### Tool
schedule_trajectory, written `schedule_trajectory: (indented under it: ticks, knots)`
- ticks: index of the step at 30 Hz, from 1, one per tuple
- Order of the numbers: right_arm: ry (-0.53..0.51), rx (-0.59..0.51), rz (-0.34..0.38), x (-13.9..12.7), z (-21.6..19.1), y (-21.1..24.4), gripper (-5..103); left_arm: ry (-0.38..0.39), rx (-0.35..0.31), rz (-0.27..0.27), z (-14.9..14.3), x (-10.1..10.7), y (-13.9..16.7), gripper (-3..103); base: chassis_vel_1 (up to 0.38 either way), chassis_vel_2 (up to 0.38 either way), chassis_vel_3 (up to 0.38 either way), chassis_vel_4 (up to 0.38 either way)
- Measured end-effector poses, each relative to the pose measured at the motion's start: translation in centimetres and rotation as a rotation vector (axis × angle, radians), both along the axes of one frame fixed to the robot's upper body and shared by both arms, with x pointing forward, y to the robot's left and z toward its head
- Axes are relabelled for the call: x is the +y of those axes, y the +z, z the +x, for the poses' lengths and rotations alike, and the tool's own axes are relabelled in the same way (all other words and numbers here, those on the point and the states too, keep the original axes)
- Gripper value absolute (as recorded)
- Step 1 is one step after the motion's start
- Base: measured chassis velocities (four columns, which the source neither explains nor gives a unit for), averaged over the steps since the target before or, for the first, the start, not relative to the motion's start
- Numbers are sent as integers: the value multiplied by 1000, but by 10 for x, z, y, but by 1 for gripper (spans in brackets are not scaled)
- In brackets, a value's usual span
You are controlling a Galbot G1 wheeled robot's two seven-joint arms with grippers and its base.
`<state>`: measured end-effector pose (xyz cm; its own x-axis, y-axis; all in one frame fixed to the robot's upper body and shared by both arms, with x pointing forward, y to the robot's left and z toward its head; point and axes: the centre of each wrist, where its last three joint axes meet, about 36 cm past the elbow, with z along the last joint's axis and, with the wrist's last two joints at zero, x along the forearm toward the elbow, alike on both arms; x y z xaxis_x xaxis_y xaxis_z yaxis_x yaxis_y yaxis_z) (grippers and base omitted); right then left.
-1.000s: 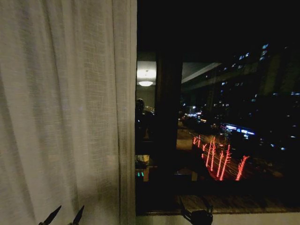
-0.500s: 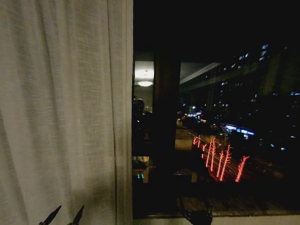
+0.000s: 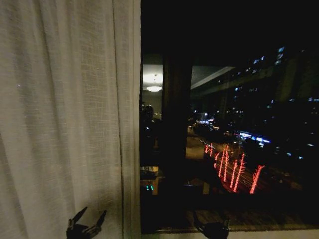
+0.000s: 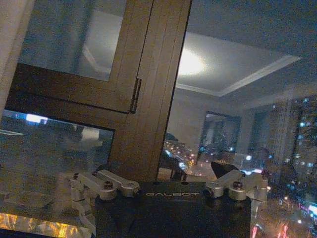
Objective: Open the curtains by pulling them apart, changing their state from closed to fully open.
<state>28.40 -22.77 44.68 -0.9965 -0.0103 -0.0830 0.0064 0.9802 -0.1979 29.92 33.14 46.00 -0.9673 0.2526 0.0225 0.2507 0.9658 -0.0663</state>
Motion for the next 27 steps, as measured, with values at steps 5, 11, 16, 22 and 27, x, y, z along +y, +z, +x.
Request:
schedule_trajectory:
  ticks: [5,11,16,22,27]
  knots:
    - [1,-11,-18,0,-2,-2,100,-10,24,5,25,-7,-8,100,0,0,0,0]
    - [0,-18,-42,-1,-6,-4,100,-65,49,17,54,-16,-22,100,0,0,0,0]
    - [-11,-28,-71,-5,-9,-4,100,-87,49,21,79,-25,-28,100,0,0,0,0]
    - [-20,-31,-92,-8,-12,-4,100,-40,32,14,101,-34,-34,100,0,0,0,0]
    - [-17,-32,-109,-7,-12,-5,100,-42,26,13,115,-42,-34,100,0,0,0,0]
